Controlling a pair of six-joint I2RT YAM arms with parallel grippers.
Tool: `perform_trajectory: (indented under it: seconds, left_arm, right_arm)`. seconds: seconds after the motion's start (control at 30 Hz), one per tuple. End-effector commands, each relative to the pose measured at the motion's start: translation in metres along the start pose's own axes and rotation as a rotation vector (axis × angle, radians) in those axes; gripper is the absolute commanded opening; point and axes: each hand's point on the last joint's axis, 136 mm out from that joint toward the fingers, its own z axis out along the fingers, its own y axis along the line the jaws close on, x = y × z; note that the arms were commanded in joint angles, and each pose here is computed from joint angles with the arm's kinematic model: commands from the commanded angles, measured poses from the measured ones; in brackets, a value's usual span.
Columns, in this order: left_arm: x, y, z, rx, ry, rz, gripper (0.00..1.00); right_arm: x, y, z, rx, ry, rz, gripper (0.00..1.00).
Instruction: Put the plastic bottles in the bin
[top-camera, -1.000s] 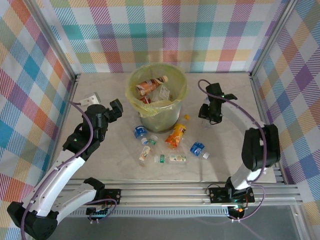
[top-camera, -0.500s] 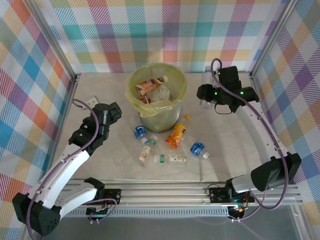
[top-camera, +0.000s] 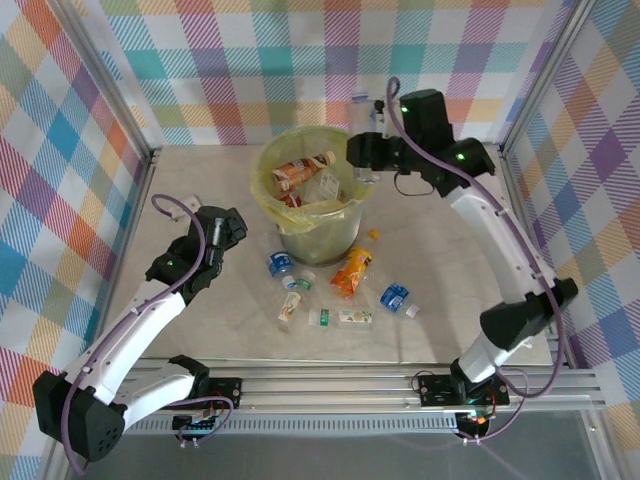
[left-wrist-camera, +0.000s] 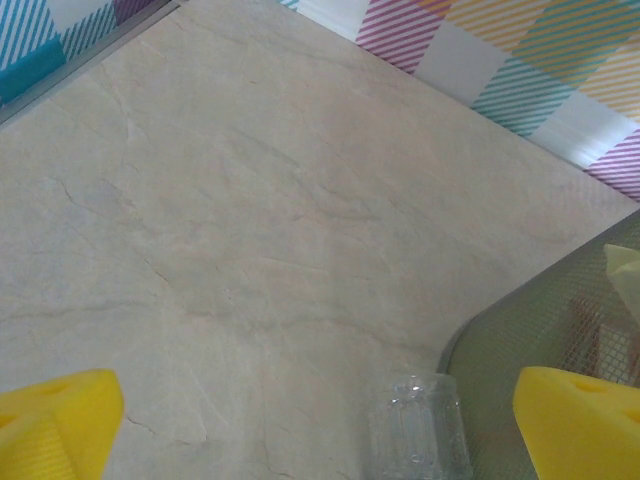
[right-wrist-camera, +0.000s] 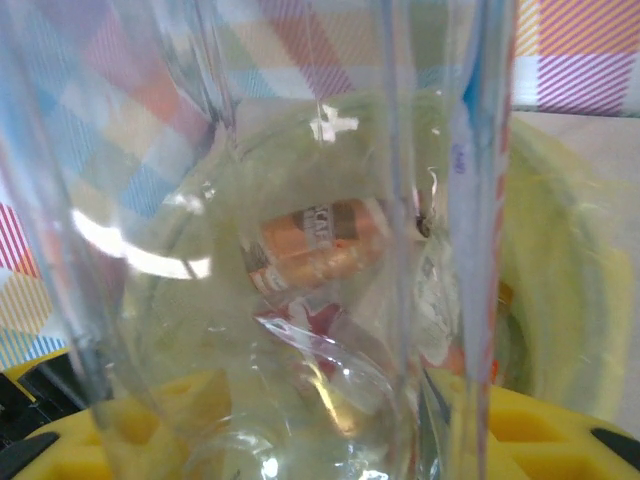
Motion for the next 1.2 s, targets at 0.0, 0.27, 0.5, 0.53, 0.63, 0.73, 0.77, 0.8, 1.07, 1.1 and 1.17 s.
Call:
perform_trajectory:
  seconds: [0.0,0.27,0.5,0.53,0.63,0.73,0.77,0.8,1.07,1.1,1.17]
  left_arm:
    - [-0.002,0.003,0.0,-0.01,0.007,-0.012,1.0]
    - [-0.002,0.004,-0.001,-0.01,0.008,-0.012,1.0]
    - [-0.002,0.007,-0.002,-0.018,0.006,-0.013,1.0]
    - [-0.003,0.007,-0.002,-0.017,0.005,-0.014,1.0]
    - [-0.002,0.005,-0.001,-0.011,0.008,-0.019,1.0]
    - [-0.001,0.004,0.001,-0.012,0.014,-0.019,1.0]
    - [-0.001,0.004,0.001,-0.01,0.015,-0.019,1.0]
    - [-0.001,0.003,0.001,-0.009,0.016,-0.019,1.0]
    - [0.0,0.004,0.001,-0.007,0.019,-0.02,1.0]
    - [0.0,0.004,0.0,-0.005,0.019,-0.022,1.0]
    - [0.001,0.004,0.001,-0.001,0.021,-0.024,1.0]
  right_arm:
    - [0.008,0.01,0.015,-0.012,0.072,-0.052,0.49]
    - [0.019,0.002,0.067,0.029,0.201,-0.112,0.5]
    - [0.036,-0.021,0.085,0.117,0.273,-0.161,0.55]
    - [0.038,-0.025,0.087,0.132,0.281,-0.168,0.55]
    - [0.044,-0.036,0.09,0.18,0.3,-0.185,0.57]
    - [0.048,-0.042,0.093,0.207,0.317,-0.192,0.62]
    - [0.049,-0.043,0.094,0.21,0.321,-0.193,0.64]
    - [0.049,-0.044,0.094,0.212,0.322,-0.194,0.65]
    - [0.046,-0.041,0.09,0.205,0.311,-0.198,0.72]
    - [0.045,-0.041,0.089,0.205,0.306,-0.199,0.73]
    - [0.043,-0.038,0.085,0.199,0.297,-0.202,0.74]
